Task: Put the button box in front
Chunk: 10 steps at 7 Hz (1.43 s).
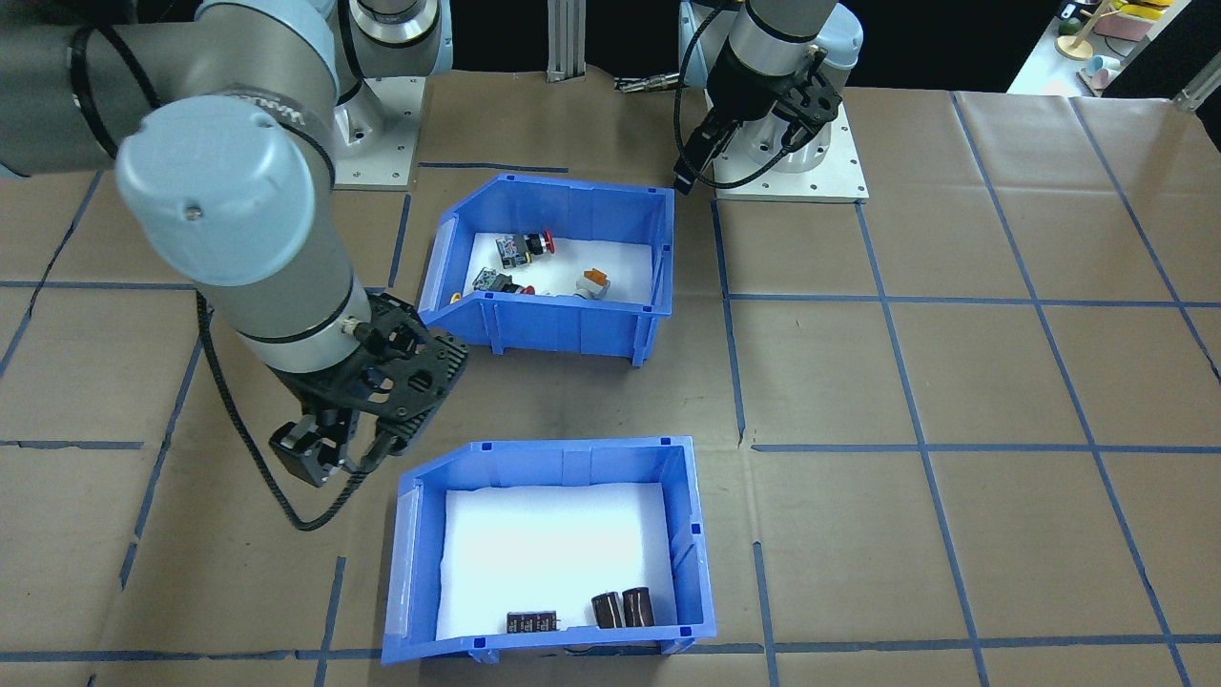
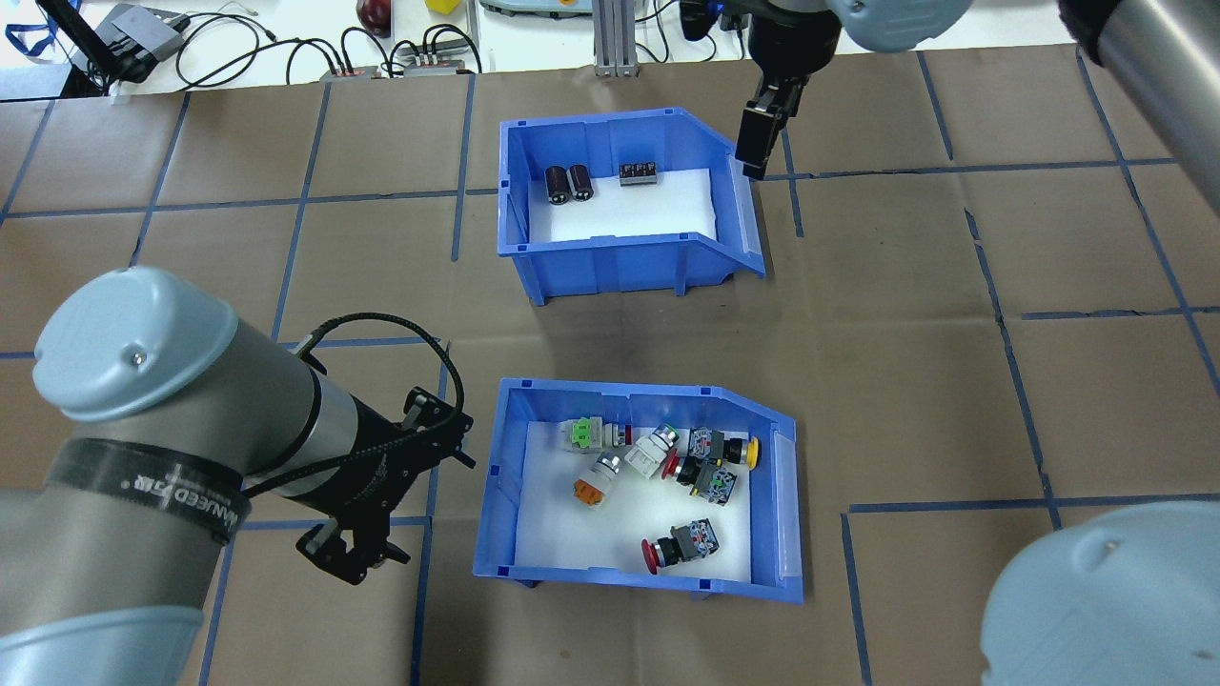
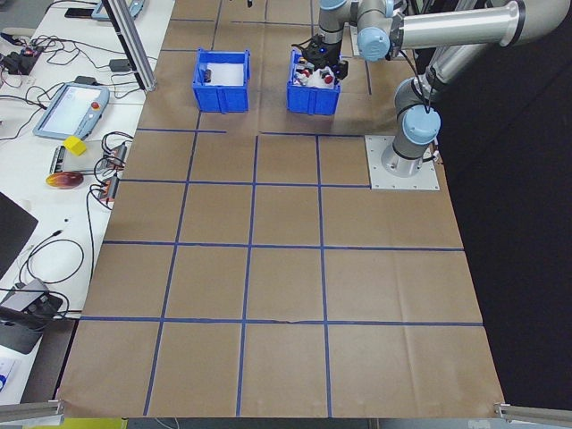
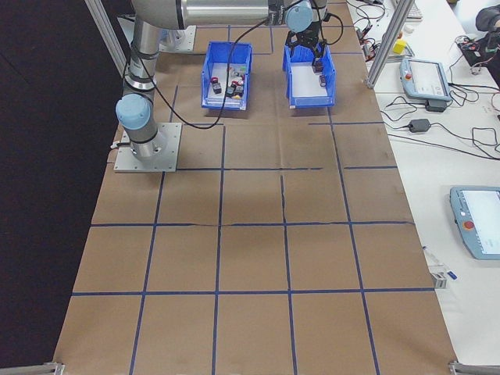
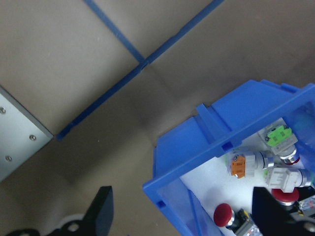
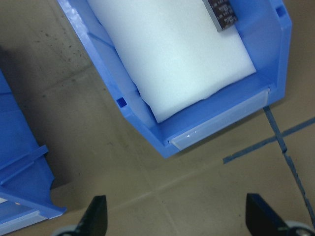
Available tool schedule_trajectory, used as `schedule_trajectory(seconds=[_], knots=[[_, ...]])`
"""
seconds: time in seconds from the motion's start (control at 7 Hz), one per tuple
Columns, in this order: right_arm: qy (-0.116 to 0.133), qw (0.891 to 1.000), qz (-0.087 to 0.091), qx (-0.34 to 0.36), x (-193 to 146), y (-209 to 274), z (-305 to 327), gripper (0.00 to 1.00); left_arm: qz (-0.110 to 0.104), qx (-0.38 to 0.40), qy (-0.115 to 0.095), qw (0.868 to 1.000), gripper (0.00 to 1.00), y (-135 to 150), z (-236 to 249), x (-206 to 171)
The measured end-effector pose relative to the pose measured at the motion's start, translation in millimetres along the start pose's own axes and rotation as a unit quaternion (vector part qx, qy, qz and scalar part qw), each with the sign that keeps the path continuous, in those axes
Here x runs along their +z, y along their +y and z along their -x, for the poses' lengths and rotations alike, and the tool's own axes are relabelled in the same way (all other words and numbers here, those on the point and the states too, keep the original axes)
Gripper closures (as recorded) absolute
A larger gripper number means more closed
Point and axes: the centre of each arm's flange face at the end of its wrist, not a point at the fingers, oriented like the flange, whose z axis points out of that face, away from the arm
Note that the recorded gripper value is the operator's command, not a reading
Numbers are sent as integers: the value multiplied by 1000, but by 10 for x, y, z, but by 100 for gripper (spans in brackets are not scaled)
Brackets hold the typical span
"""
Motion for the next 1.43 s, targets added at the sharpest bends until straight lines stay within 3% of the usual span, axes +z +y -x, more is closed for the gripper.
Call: schedule_trajectory(seconds=[0.43, 0.71, 0.86, 1.0, 1.29, 1.43], knots=[[-13, 995, 10, -98, 255, -686, 561, 0, 8, -147, -4, 989, 1, 546, 173, 90], [-17, 988, 16, -150, 449, -1021, 882, 0, 7, -204, 26, 979, 1, 612, 304, 231], [-11, 986, 12, -163, 542, -1110, 922, 0, 9, -224, 42, 974, 1, 629, 357, 340], [-4, 985, 8, -171, 682, -1162, 936, 0, 10, -235, 45, 971, 1, 672, 396, 435], [28, 984, -16, -174, 975, -1229, 905, 0, 10, -222, 42, 974, 1, 766, 347, 590], [32, 984, -19, -172, 1137, -1238, 907, 0, 10, -211, 40, 977, 1, 803, 283, 671]])
